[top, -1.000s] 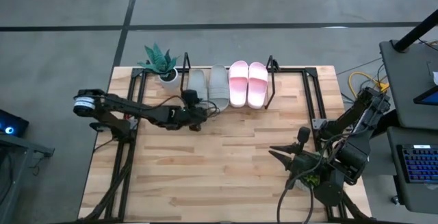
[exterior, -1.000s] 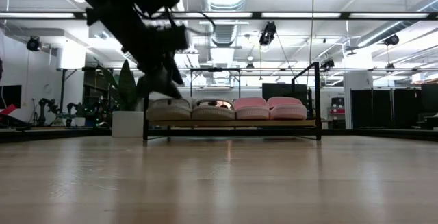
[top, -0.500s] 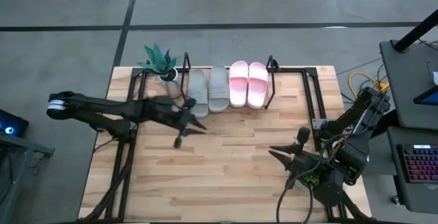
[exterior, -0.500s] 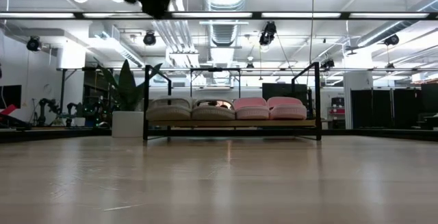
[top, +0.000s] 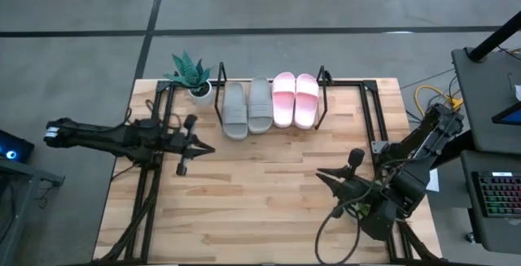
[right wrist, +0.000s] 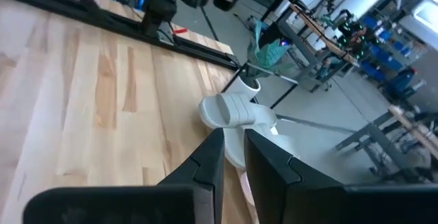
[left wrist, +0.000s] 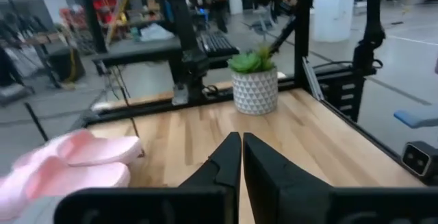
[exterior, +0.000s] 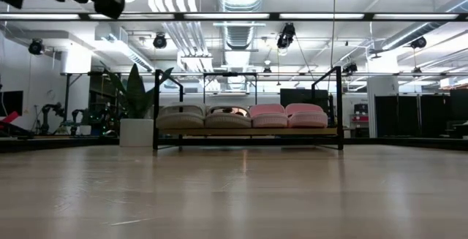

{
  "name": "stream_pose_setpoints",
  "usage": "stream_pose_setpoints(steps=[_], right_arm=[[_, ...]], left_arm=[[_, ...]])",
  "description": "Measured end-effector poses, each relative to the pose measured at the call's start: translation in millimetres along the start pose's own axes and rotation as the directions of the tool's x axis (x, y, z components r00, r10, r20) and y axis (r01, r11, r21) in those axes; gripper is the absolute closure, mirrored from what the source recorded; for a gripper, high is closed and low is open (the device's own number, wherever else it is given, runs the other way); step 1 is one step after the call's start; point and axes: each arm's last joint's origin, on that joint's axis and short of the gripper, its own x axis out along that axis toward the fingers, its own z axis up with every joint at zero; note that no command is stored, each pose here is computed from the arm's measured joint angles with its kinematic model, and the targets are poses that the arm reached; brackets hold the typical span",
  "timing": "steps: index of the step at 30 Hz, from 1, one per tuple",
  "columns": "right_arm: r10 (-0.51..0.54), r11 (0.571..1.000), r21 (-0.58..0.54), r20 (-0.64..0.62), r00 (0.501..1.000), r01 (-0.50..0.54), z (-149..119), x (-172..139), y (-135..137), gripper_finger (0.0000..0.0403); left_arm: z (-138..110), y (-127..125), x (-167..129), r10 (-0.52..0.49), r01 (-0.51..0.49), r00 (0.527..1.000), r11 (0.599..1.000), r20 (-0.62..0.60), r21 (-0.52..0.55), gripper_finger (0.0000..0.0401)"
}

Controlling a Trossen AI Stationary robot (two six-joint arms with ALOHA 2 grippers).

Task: Pick and place slides into the shelf
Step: Return to Home Position

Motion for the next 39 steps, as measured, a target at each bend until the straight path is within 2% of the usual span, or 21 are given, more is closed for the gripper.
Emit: stream_pose_setpoints(steps=[3,6,10,16,19,22,25,28,32,36,39], right_arm=[[-0.024,0.999,0.041,0.002,1.000,0.024,-2.4,2.1,0.5,0.0355],[-0.036,0.999,0.029,0.000,0.999,0.036,-6.5,3.6,2.4,0.0355],[-0.095,0.995,0.008,0.014,0.995,0.095,-13.7,6.0,4.5,0.0355],[-0.127,0.992,0.017,0.008,0.992,0.126,-19.1,10.4,-0.8,0.0355],[-0.140,0.990,0.028,-0.003,0.990,0.140,-23.0,14.4,-4.0,0.0355],[-0.152,0.987,0.055,-0.013,0.988,0.153,-28.6,17.1,-8.1,0.0355],[-0.162,0.983,0.083,-0.023,0.986,0.164,-34.6,19.9,-12.0,0.0355],[-0.174,0.978,0.114,-0.032,0.984,0.177,-42.0,22.5,-15.9,0.0355],[-0.183,0.968,0.170,-0.035,0.983,0.186,-55.1,25.8,-17.5,0.0355],[-0.169,0.958,0.232,-0.015,0.985,0.168,-67.6,31.1,-9.6,0.0355],[-0.109,0.962,0.250,-0.028,0.994,0.113,-81.4,37.6,-1.6,0.0355]], left_arm=[[-6.8,-1.7,-11.5,0.023,-0.023,0.999,1.000,0.023,0.016,0.0400],[-12.8,-2.5,-25.3,0.046,-0.047,0.997,0.999,0.063,0.015,0.0401],[-25.8,-1.3,-43.3,0.155,-0.155,0.988,0.988,0.019,0.013,0.0401],[-39.5,-3.6,-55.0,0.154,-0.153,0.985,0.988,0.077,-0.009,0.0401],[-49.0,-4.8,-56.7,0.159,-0.162,0.982,0.987,0.098,0.023,0.0401],[-63.5,-6.3,-51.2,0.156,-0.159,0.986,0.986,0.054,0.056,0.0401],[-69.4,-6.7,-47.9,0.163,-0.166,0.985,0.984,0.055,0.058,0.0401],[-85.5,-8.1,-43.5,0.177,-0.178,0.984,0.983,0.020,0.055,0.0401],[-95.8,-9.3,-39.3,0.177,-0.181,0.982,0.982,0.057,0.053,0.0401],[-100.6,-9.9,-38.1,0.175,-0.177,0.983,0.982,0.049,0.058,0.0401],[-101.0,-9.6,-38.1,0.184,-0.186,0.982,0.981,0.045,0.059,0.0401]])
